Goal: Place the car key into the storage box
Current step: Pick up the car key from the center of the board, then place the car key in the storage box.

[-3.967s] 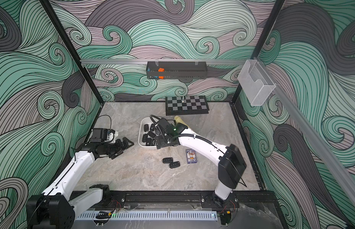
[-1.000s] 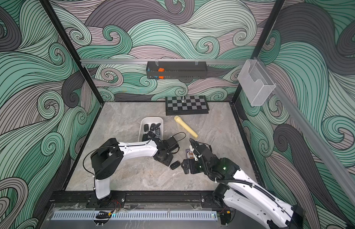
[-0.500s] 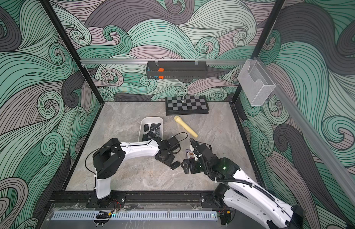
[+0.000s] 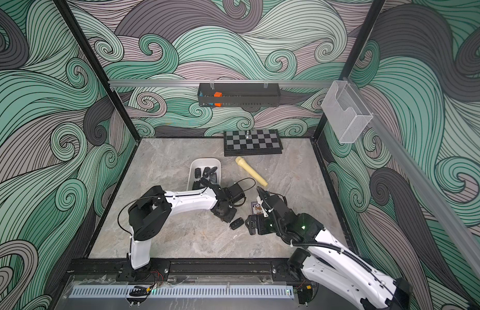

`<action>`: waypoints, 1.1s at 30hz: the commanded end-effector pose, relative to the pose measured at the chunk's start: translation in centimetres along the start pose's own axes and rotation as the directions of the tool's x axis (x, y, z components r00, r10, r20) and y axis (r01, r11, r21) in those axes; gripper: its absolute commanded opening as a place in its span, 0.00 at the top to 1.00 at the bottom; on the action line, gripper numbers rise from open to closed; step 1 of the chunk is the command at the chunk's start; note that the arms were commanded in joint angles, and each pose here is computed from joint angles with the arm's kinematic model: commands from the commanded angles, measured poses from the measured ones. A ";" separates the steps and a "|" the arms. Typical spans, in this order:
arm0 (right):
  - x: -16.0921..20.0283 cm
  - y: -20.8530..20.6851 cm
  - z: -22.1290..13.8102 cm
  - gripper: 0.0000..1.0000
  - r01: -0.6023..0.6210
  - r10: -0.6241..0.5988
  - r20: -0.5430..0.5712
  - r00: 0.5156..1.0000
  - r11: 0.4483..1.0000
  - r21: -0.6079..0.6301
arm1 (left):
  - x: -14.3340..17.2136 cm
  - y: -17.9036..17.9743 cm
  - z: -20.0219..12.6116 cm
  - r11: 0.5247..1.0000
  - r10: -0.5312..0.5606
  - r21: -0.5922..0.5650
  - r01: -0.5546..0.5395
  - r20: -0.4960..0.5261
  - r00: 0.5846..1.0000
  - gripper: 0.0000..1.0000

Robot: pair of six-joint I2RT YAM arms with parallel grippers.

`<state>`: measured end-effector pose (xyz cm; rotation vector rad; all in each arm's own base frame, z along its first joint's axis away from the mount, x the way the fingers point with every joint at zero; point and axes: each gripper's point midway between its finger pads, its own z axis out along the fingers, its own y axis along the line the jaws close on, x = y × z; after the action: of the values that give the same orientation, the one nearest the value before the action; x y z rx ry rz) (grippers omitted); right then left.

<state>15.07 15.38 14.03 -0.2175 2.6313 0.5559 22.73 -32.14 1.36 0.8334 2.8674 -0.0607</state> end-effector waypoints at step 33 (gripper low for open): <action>-5.0 -1.1 3.6 0.01 -0.097 0.095 0.021 0.995 0.987 0.127 | -5.4 11.1 -14.2 0.968 -0.236 0.155 0.198 0.286 0.929 0.69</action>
<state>19.34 15.18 11.70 -0.0546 2.7136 0.3927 29.88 -25.95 14.25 0.4824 2.7049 -0.3629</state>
